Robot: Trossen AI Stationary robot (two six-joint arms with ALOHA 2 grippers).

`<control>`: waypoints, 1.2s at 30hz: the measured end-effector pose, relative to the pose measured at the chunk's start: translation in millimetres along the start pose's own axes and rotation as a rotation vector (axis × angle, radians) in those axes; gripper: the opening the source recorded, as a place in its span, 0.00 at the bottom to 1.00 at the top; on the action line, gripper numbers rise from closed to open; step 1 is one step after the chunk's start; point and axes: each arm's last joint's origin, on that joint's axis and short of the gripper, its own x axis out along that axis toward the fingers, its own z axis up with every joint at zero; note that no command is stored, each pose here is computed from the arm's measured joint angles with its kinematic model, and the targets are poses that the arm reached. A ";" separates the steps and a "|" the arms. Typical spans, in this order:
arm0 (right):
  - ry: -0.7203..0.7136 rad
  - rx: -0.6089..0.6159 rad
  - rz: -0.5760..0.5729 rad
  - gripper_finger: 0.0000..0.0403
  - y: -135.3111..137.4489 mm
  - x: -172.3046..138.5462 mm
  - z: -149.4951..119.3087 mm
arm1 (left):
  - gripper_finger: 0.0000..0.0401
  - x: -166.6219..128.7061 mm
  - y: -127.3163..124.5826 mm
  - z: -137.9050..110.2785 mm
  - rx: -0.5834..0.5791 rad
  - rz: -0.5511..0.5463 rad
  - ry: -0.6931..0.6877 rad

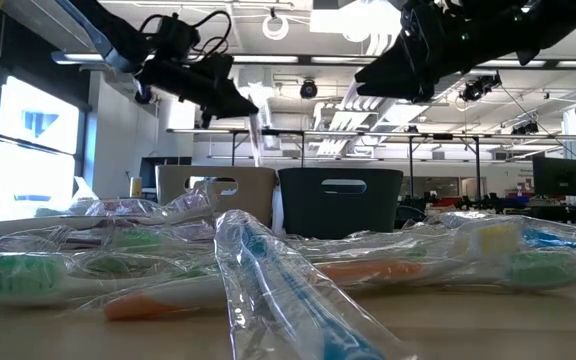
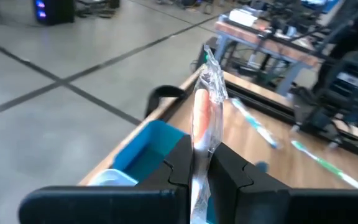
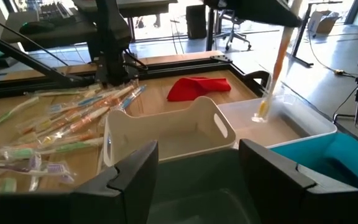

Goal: Pick & Place Toothbrushes
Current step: Put the orange toothbrush into the transparent bin

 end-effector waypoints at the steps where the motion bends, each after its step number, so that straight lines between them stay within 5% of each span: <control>1: 0.002 0.000 0.000 0.54 0.0 0.0 -0.2 | 0.06 -0.9 2.7 0.5 -0.001 0.025 -0.005; 12: 0.013 -0.001 -0.001 0.54 -0.1 0.0 -1.3 | 0.06 -0.4 25.2 -10.0 -0.074 0.127 0.044; 36: 0.044 -0.009 -0.003 0.54 -0.3 0.0 -4.3 | 0.06 45.3 47.4 -68.9 -0.366 0.103 0.166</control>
